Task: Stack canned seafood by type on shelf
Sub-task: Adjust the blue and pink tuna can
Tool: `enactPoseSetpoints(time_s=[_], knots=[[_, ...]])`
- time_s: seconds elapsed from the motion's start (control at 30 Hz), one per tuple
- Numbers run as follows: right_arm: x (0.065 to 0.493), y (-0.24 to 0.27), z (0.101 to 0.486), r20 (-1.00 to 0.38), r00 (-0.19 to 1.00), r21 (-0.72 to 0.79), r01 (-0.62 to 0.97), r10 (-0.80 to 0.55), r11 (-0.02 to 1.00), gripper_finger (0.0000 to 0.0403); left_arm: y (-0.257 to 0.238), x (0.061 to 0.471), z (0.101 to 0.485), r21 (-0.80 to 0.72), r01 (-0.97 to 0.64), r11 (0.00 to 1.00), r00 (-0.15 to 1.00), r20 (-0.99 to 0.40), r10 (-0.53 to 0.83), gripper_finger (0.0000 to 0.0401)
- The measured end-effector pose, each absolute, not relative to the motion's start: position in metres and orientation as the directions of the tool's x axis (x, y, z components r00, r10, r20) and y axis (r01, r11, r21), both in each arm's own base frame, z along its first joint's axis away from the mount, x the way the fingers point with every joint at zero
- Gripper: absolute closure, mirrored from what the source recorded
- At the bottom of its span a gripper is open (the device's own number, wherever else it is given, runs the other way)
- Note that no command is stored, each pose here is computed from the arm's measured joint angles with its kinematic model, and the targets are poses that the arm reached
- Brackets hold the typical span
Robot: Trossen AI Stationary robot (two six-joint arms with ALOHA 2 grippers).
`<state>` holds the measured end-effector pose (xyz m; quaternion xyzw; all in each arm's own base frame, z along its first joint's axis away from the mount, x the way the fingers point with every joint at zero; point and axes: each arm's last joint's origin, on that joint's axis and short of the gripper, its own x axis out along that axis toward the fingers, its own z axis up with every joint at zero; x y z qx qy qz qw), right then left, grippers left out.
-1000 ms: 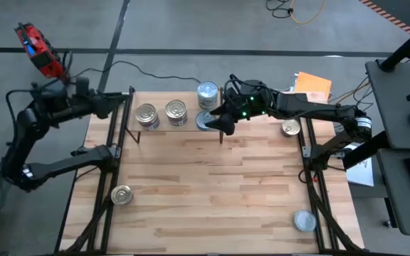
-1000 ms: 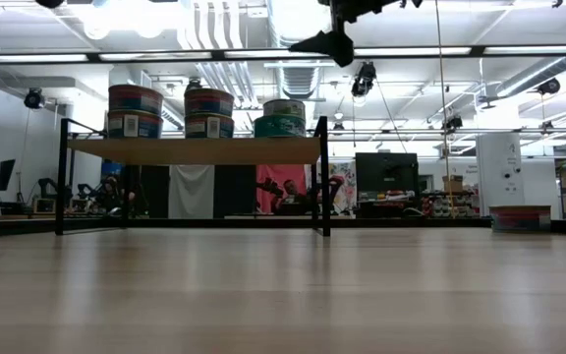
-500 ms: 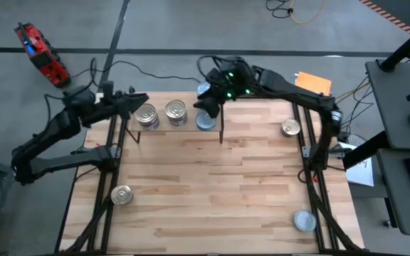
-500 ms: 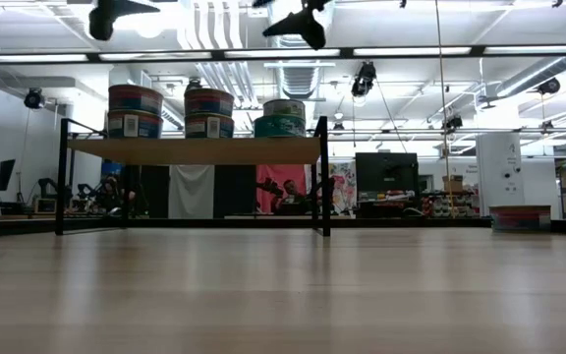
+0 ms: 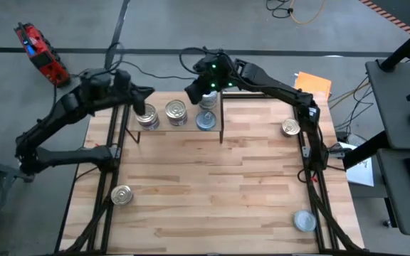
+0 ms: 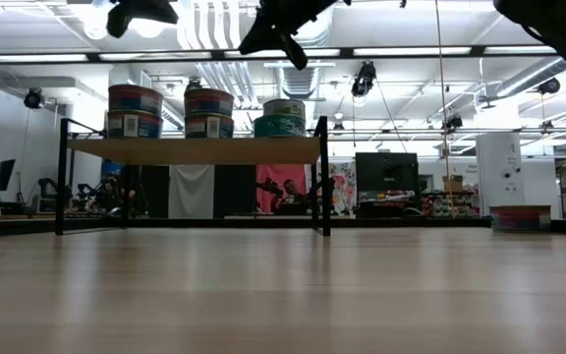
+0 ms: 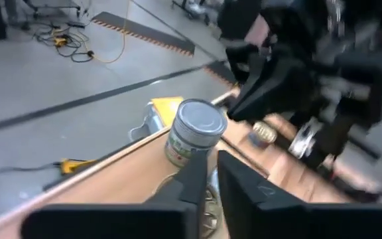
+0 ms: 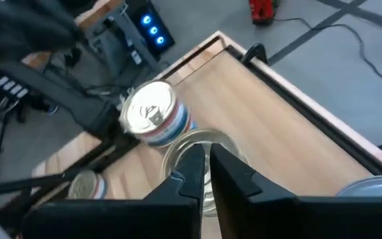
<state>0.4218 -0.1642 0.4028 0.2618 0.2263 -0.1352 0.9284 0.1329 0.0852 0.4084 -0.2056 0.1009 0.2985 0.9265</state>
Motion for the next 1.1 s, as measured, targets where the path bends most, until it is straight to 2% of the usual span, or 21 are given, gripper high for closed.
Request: enactPoseSetpoints(time_s=[0.23,0.33,0.5,0.6,0.73,1.1], knots=[[0.423,-0.16,0.399,-0.526,0.83,0.424,0.445,-0.186,0.789,0.0393,0.117,0.18,0.405,-0.09,-0.492,0.866,0.788,-0.469,0.399,0.04],[0.408,-0.152,0.41,-0.561,0.806,0.412,0.469,-0.188,0.781,0.0393,0.126,0.196,0.393,-0.016,-0.387,0.922,0.756,-0.578,0.307,0.0401],[0.372,-0.139,0.428,-0.66,0.682,0.286,0.616,-0.315,0.733,0.0393,0.131,0.207,0.374,0.037,-0.262,0.964,0.678,-0.704,0.211,0.0401],[0.351,-0.132,0.441,-0.671,0.626,0.218,0.679,-0.397,0.701,0.0393,0.132,0.209,0.37,0.039,-0.233,0.972,0.674,-0.714,0.19,0.0401],[0.335,-0.124,0.456,-0.639,0.617,0.189,0.704,-0.459,0.684,0.0393,0.131,0.211,0.365,0.035,-0.212,0.977,0.667,-0.725,0.171,0.0401],[0.328,-0.121,0.462,-0.629,0.623,0.191,0.703,-0.465,0.685,0.0393,0.134,0.221,0.353,0.066,-0.225,0.972,0.604,-0.774,0.192,0.0401]])
